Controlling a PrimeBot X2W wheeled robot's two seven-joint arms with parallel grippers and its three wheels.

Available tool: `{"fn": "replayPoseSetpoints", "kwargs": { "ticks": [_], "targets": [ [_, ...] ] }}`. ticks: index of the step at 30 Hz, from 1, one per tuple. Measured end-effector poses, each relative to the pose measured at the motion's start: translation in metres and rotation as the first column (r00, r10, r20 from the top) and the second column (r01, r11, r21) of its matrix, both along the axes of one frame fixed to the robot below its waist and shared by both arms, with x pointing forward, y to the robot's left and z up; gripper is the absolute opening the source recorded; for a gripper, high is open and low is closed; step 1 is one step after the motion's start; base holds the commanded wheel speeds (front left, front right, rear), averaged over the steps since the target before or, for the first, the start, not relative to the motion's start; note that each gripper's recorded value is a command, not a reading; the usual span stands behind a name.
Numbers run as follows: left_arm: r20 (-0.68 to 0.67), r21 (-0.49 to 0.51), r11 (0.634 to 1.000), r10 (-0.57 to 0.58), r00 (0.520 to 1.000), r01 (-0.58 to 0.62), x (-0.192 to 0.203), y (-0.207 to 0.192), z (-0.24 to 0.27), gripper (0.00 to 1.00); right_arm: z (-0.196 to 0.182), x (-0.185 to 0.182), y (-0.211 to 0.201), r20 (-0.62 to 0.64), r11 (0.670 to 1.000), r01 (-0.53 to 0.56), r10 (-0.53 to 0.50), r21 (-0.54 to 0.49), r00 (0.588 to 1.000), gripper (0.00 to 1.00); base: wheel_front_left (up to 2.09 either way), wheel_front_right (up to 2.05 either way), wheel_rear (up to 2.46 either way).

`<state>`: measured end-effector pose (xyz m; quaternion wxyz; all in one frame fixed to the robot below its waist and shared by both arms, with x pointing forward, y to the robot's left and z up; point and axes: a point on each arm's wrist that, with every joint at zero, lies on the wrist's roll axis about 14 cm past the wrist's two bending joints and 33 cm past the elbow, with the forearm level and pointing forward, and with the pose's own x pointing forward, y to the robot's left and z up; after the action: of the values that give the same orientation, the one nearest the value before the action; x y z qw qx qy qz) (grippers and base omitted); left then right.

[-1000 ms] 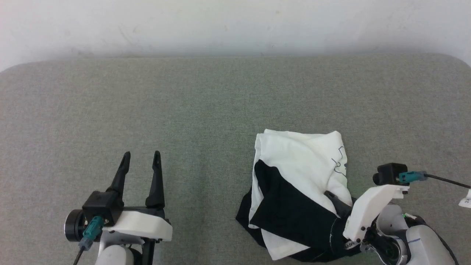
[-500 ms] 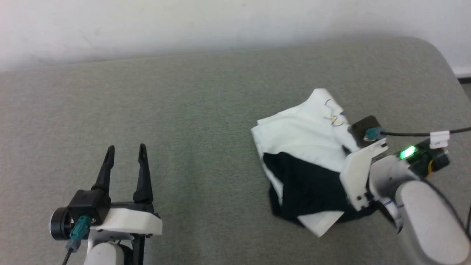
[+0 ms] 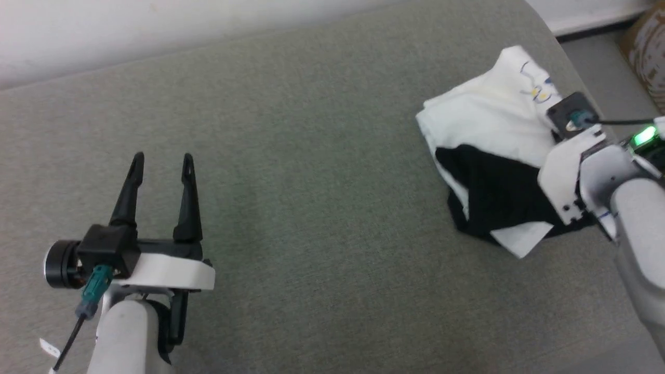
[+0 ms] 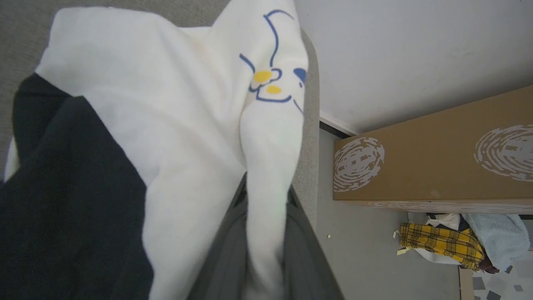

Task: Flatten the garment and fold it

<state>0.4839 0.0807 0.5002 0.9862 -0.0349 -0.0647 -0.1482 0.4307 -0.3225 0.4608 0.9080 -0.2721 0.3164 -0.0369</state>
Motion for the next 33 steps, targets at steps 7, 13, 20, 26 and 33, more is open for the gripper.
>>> {"fn": "replayPoseSetpoints", "kwargs": {
  "ticks": [7,13,20,26,33],
  "targets": [
    [-0.047,0.021,0.995,-0.099,0.994,0.100,0.026,-0.032,-0.030,1.00,-0.008,0.002,-0.067,0.002,0.986,0.154,-0.154,-0.064,0.988,0.00,0.00,0.00,0.00],
    [-0.094,0.011,0.992,-0.125,0.988,0.127,0.037,-0.041,-0.057,1.00,-0.019,0.002,-0.102,0.006,0.966,0.240,-0.240,-0.100,0.971,0.00,0.00,0.00,0.00],
    [-0.123,0.017,0.994,-0.106,0.987,0.109,0.036,-0.032,-0.071,1.00,-0.037,0.013,-0.101,0.011,0.968,0.230,-0.230,-0.098,0.973,0.20,0.00,0.00,0.00],
    [-0.108,0.014,0.997,-0.075,0.991,0.077,0.028,-0.024,-0.059,1.00,-0.025,0.015,-0.097,0.075,0.974,0.211,-0.205,-0.085,0.976,1.00,0.00,0.00,0.00],
    [-0.118,-0.017,0.999,-0.038,0.992,0.036,0.001,-0.017,-0.042,1.00,0.018,0.017,-0.089,0.278,0.983,0.184,-0.180,0.012,0.944,1.00,0.00,0.00,0.00]
  ]
}}
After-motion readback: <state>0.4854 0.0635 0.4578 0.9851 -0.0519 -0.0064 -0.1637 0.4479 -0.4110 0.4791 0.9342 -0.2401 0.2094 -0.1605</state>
